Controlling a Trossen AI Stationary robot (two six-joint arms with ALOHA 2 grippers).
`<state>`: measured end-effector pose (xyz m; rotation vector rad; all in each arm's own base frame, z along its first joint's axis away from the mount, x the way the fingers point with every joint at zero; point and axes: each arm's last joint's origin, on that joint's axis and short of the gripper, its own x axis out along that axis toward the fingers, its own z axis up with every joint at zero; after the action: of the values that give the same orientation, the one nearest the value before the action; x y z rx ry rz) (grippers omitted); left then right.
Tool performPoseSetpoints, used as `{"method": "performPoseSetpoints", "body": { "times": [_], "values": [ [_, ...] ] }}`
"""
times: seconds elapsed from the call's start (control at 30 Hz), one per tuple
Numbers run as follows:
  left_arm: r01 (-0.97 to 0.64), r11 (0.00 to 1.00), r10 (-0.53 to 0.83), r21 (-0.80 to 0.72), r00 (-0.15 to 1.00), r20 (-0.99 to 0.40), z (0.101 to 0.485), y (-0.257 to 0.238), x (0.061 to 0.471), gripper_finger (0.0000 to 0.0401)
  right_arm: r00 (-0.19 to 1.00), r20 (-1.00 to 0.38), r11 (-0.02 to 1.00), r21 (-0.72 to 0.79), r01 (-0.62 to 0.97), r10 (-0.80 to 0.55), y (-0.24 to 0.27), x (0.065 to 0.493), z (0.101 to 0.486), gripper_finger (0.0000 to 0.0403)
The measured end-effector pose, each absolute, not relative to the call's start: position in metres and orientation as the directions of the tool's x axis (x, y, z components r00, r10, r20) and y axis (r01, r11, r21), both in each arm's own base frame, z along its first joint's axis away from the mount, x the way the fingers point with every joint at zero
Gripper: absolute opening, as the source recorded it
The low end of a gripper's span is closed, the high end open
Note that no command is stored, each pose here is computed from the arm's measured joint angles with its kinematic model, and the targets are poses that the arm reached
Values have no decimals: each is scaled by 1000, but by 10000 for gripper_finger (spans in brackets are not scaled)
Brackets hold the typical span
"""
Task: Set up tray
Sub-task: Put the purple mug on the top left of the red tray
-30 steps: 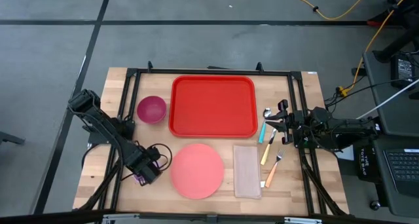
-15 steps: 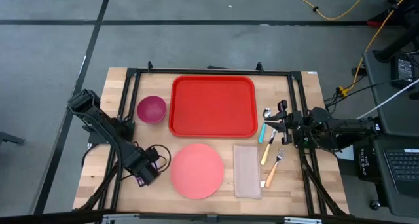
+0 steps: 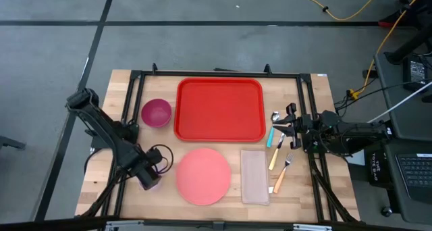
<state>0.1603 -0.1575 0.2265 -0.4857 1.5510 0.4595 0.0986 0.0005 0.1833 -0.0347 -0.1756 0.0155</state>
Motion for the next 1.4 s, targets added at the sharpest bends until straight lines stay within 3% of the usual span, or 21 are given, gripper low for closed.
{"method": "performPoseSetpoints", "body": {
  "times": [0.13,0.27,1.1,1.4],
  "values": [
    [-589,808,-30,-12,-21,-999,228,-157,160,4,985,173,999,-37,-12,19,1,99,183,67],
    [-590,807,-30,-12,-21,-999,228,-157,160,5,985,174,999,-38,-12,18,0,99,183,67],
    [-633,775,-21,-7,-14,-1000,228,-157,160,100,985,173,999,-38,-12,19,0,99,183,67],
    [-631,775,-13,-2,-13,-1000,227,-157,161,111,985,173,999,-38,-12,18,0,99,183,67]
  ]
}}
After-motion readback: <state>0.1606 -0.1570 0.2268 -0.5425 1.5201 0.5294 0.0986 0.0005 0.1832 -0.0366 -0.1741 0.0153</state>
